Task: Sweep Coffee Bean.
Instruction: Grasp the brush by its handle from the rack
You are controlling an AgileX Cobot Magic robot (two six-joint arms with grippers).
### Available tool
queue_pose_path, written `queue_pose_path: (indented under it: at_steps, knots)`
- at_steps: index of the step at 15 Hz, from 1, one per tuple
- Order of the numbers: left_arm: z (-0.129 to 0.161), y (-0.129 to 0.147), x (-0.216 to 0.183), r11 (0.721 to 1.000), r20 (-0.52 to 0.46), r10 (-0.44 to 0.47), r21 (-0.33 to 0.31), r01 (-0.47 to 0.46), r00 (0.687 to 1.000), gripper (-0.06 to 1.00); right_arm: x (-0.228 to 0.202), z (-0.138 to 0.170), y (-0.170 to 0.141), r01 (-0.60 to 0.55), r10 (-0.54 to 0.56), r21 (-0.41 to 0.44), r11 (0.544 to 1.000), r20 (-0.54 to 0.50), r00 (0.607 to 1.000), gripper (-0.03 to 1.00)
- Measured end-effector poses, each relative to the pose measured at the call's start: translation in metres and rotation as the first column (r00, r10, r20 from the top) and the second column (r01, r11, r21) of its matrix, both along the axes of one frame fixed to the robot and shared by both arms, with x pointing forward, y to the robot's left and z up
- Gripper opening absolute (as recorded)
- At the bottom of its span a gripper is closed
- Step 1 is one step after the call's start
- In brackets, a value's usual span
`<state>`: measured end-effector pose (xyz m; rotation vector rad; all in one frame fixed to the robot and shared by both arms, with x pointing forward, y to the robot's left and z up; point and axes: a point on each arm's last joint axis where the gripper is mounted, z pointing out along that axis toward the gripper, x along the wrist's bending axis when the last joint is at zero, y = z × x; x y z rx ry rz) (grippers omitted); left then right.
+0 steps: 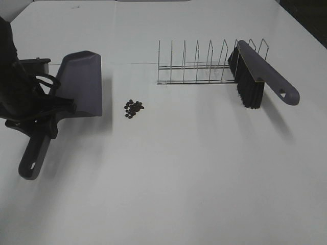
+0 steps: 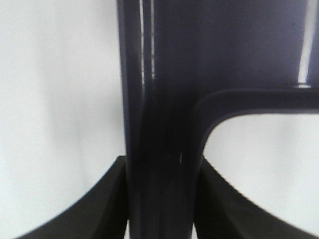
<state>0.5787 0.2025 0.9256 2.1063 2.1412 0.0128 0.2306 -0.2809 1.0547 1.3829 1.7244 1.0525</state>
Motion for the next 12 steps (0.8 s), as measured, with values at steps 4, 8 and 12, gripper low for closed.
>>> queue_pose_path:
  at_steps: [4, 8, 12]
  knots:
    - [0.005, 0.000, 0.000, 1.000, 0.022, -0.002, -0.002, 0.002, 1.000, 0.32, 0.000, 0.000, 0.002, -0.015, 0.015, 0.021, 1.000, 0.001, 1.000, 0.57]
    - [0.005, 0.000, 0.000, 1.000, 0.023, -0.003, -0.001, 0.003, 1.000, 0.32, 0.000, 0.001, 0.003, -0.020, 0.020, 0.040, 0.999, 0.003, 1.000, 0.57]
    - [0.005, 0.000, 0.000, 1.000, 0.024, -0.008, 0.000, 0.008, 1.000, 0.32, 0.036, 0.027, -0.003, 0.053, -0.059, 0.066, 0.996, 0.104, 0.993, 0.57]
